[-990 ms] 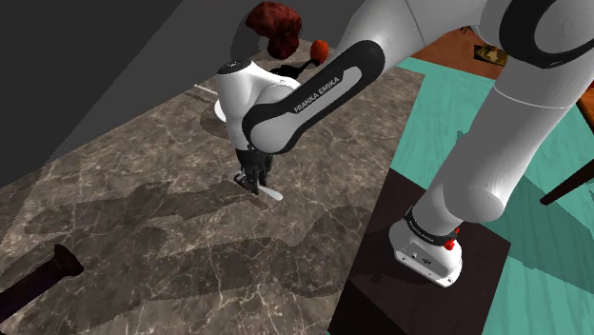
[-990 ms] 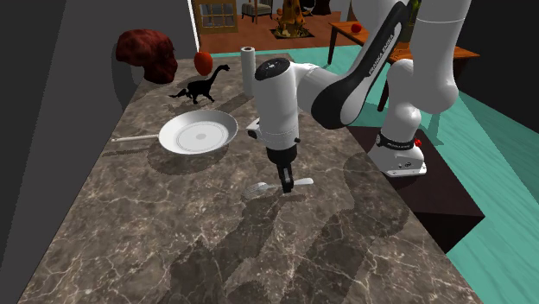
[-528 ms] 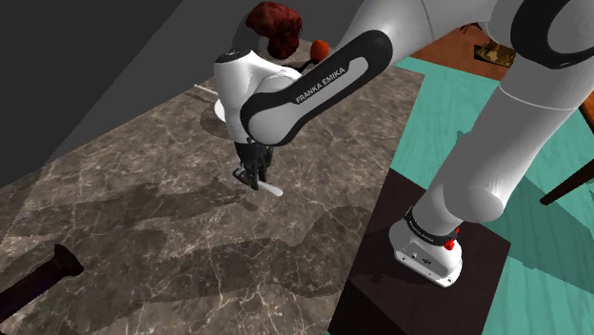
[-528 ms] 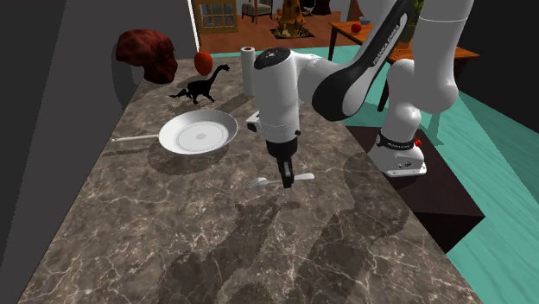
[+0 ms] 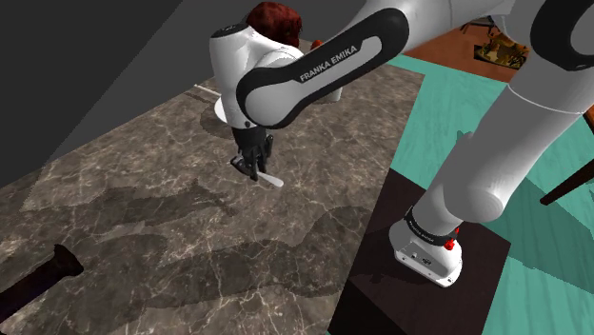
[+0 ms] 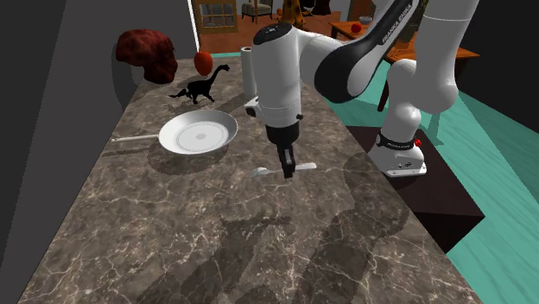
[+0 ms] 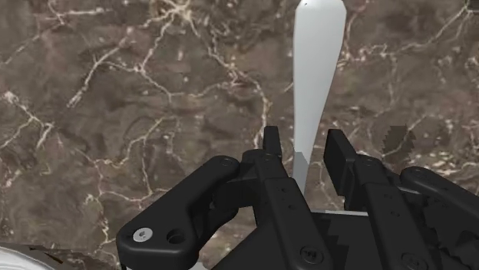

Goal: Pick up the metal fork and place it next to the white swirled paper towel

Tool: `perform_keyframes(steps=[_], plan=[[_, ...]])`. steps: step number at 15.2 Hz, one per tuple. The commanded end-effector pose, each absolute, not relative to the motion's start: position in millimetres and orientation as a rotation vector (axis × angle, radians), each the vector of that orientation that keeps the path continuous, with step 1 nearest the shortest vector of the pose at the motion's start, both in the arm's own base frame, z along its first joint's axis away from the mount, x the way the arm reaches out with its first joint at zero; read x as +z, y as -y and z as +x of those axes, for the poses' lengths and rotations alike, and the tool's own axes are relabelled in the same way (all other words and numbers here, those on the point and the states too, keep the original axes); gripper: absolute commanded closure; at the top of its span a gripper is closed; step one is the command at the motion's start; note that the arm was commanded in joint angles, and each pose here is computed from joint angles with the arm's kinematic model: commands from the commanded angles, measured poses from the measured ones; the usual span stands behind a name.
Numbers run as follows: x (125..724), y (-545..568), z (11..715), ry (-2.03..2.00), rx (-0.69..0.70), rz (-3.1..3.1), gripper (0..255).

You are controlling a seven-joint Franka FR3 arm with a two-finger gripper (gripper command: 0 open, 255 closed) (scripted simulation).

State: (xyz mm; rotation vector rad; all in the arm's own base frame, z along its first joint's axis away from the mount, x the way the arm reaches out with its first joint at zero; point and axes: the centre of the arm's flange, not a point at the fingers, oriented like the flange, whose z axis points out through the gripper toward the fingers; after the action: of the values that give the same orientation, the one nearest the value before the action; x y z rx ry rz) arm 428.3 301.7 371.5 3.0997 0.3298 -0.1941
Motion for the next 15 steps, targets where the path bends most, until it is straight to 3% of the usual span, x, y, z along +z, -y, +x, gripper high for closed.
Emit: perform_keyframes(steps=[1, 15], plan=[[383.6, -300.9, 428.1, -0.33, -0.194, 3.1, 255], [457.5, -300.9, 428.1, -0.33, -0.194, 3.1, 255]])
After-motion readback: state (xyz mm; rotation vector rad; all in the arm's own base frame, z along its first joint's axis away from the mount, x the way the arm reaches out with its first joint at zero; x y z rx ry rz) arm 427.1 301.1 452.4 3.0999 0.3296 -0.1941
